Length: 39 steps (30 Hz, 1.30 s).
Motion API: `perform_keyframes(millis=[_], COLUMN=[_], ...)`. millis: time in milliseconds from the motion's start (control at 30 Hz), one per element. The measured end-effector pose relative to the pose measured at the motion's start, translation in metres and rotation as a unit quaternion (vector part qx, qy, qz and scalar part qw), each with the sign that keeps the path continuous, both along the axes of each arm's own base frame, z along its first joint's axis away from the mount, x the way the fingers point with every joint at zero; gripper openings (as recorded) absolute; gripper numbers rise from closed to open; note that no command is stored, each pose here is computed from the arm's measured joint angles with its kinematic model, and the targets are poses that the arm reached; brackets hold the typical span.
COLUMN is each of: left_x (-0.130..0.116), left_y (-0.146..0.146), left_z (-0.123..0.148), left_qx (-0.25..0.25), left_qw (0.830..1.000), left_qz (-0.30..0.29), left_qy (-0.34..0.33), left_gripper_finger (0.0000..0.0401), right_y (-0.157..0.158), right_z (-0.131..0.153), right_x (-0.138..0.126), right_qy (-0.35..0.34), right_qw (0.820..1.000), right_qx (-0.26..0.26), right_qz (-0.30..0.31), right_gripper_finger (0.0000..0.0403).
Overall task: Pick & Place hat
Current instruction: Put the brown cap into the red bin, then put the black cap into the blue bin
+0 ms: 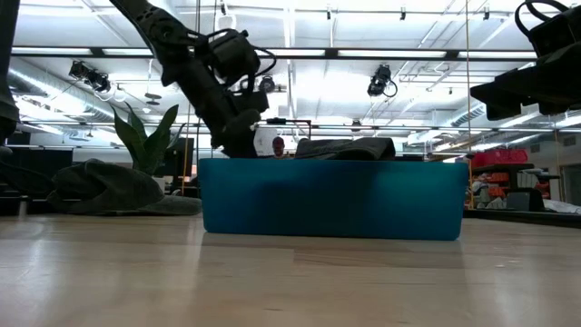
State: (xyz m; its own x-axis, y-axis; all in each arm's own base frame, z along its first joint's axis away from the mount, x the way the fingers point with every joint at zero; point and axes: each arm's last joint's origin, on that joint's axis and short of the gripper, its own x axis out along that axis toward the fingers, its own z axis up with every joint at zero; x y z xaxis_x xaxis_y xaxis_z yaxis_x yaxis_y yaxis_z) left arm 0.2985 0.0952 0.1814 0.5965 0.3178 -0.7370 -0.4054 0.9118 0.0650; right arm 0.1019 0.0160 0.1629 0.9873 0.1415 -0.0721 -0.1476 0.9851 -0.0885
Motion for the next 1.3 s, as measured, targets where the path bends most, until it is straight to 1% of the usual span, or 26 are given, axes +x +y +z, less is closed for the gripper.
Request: perform_keyframes(millis=[200,400,500,600,700,767,833,967,1067,1200,1300], left_x=[0.002,0.003,-0.003,-0.016,-0.033,-0.044,-0.056,-0.075,-0.086,-0.098,-0.105], left_y=[-0.008,-0.016,-0.021,-0.028,-0.036,-0.04,-0.046,-0.052,-0.054,-0.055,-0.054], left_z=[-0.006,-0.006,0.004,0.02,0.036,0.048,0.057,0.069,0.067,0.058,0.054], left_qx=[-0.058,-0.059,-0.063,-0.055,-0.018,0.012,0.026,0.031,0.029,0.027,0.034], left_qw=[0.997,0.997,0.996,0.995,0.996,0.997,0.996,0.995,0.993,0.989,0.982], left_qz=[-0.042,-0.054,-0.06,-0.059,-0.033,-0.013,0.004,0.046,0.063,0.078,0.093], left_qy=[0.001,0.017,0.035,0.056,0.078,0.08,0.09,0.082,0.092,0.126,0.158], left_gripper_finger=[0.0007,0.0011,0.0015,0.0015,0.0011,0.0009,0.0008,0.0011,0.0013,0.0014,0.0014], right_y=[0.0,0.0,0.0,0.0,0.0,0.0,0.0,0.0,0.0,0.0,0.0], right_z=[0.0,0.0,0.0,0.0,0.0,0.0,0.0,0.0,0.0,0.0,0.0], right_x=[0.0,0.0,0.0,0.0,0.0,0.0,0.0,0.0,0.0,0.0,0.0], right_qy=[0.0,0.0,0.0,0.0,0.0,0.0,0.0,0.0,0.0,0.0,-0.001], right_qw=[1.0,1.0,1.0,1.0,1.0,1.0,1.0,1.0,1.0,1.0,1.0], right_qx=[0.0,0.0,0.0,0.0,0.0,0.0,0.0,0.0,0.0,0.0,0.0], right_qz=[0.0,0.0,0.0,0.0,0.0,0.0,0.0,0.0,0.0,0.0,0.0], right_gripper_finger=[0.0185,0.0185,0.0185,0.0185,0.0185,0.0185,0.0185,0.0185,0.0185,0.0185,0.0185])
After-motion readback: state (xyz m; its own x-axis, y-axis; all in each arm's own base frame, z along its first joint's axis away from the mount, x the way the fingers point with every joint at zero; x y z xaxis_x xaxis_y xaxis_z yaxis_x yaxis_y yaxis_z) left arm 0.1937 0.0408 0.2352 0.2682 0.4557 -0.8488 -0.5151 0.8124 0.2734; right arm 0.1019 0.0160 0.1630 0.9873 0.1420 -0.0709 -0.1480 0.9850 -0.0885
